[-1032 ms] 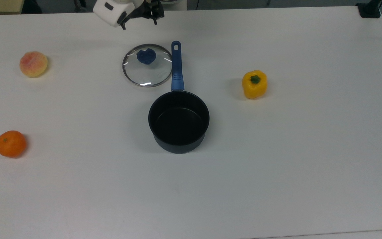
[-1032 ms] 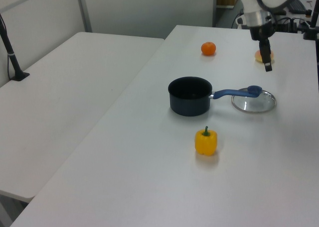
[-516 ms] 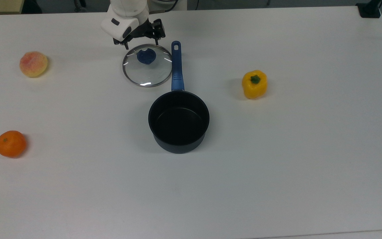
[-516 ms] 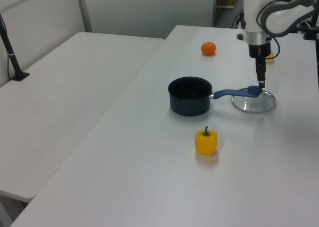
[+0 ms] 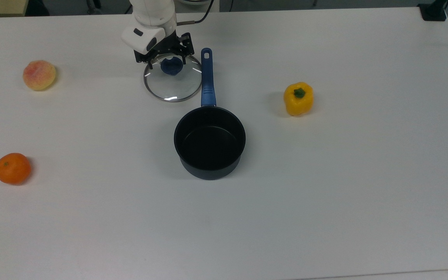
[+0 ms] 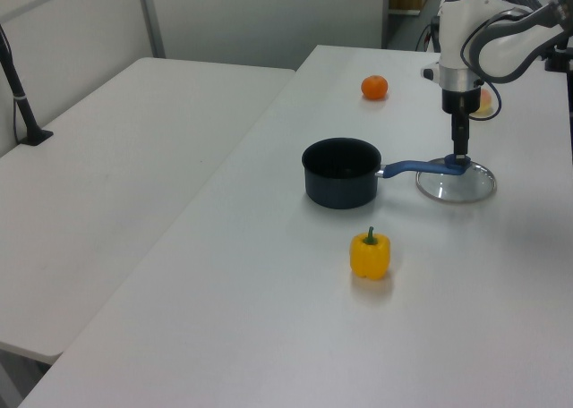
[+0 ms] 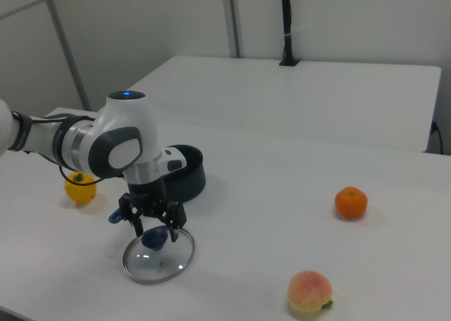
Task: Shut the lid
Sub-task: 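Move the gripper over the glass lid and lower onto its blue knob, then close the gripper on the blue knob and lift the glass lid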
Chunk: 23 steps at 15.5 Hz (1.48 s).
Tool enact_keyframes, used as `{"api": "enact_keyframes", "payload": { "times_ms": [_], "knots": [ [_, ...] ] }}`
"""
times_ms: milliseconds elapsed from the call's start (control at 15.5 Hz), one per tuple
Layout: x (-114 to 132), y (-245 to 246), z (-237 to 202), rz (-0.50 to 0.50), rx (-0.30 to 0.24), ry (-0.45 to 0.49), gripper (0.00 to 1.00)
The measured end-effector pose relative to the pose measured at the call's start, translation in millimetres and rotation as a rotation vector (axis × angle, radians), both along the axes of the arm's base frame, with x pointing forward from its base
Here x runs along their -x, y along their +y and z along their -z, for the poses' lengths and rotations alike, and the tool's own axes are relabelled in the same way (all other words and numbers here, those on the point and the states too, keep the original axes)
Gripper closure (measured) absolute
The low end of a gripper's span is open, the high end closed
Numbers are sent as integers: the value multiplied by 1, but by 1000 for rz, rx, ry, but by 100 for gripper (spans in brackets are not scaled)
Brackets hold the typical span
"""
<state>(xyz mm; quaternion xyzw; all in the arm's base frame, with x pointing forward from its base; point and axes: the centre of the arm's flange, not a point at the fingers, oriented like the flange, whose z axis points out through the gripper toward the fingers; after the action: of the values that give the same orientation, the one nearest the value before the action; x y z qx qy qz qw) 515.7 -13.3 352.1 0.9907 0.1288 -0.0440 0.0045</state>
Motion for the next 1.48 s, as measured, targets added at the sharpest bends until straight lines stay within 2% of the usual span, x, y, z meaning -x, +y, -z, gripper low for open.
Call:
{"api": "enact_keyframes", "payload": {
  "times_ms": [451,645,774,838,1483],
  "knots": [
    [-3,8,6,-20,0,-14,7],
    [-4,9,10,-37,-1,-11,13],
    [-4,10,10,-44,-1,-11,30],
    [-4,11,10,-45,-1,-11,34],
    [-4,2,4,-46,-2,15,34]
  ]
}}
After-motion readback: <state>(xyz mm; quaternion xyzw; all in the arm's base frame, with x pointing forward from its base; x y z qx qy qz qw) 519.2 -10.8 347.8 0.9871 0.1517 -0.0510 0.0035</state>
